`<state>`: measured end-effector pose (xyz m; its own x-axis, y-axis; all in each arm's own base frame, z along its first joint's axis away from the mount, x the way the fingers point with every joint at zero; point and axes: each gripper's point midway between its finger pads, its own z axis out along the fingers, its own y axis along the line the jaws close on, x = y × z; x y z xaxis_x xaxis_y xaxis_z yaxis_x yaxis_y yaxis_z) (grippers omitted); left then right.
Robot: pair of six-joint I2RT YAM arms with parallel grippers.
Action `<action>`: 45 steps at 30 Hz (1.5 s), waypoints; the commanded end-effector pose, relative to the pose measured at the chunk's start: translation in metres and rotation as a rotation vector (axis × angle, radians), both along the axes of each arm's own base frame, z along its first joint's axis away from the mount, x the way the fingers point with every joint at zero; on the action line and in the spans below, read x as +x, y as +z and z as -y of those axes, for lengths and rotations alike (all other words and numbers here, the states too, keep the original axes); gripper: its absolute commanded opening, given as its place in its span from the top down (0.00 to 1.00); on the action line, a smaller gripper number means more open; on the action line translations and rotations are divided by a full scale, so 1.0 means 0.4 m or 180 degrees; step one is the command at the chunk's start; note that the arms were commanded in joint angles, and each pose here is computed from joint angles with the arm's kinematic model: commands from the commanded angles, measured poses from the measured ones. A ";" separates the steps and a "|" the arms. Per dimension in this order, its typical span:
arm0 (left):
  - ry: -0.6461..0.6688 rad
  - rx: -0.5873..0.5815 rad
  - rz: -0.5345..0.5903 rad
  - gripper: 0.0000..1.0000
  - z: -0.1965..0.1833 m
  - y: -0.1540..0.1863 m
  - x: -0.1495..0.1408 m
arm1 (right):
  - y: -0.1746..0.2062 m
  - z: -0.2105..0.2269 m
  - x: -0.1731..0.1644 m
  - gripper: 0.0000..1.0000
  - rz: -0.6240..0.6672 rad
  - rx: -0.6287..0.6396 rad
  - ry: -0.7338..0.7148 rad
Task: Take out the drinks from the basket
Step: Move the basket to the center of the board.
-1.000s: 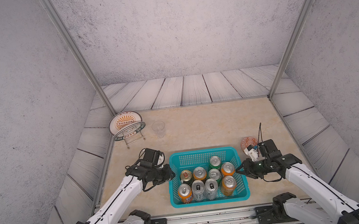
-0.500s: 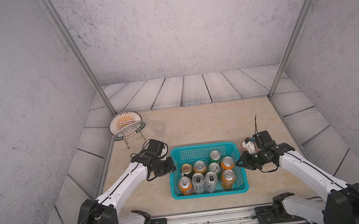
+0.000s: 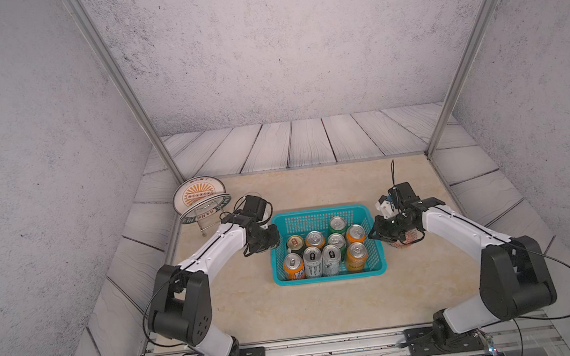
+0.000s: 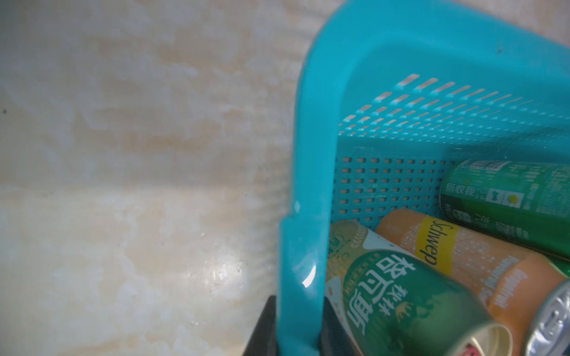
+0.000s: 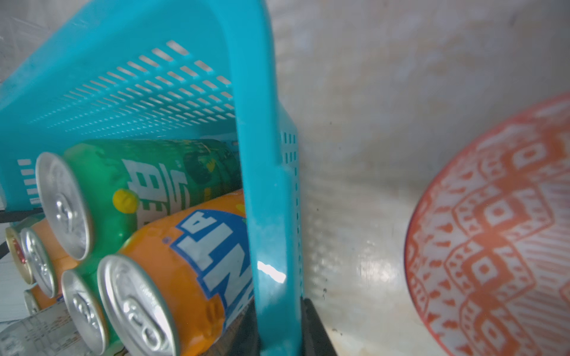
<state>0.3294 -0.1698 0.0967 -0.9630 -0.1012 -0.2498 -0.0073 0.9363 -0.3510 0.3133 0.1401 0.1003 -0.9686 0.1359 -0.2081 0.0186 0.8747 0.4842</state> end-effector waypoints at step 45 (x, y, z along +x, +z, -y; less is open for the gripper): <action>0.0010 -0.0321 0.1167 0.32 -0.023 0.328 0.123 | 0.218 0.106 0.171 0.36 0.0859 -0.0677 -0.0004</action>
<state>0.3957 -0.1572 0.2219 -0.8188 -0.2010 -0.5378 0.0664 0.8972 -0.4365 0.4013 0.1148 0.1690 -0.8908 0.0830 -0.4467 -0.0880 0.9330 0.3489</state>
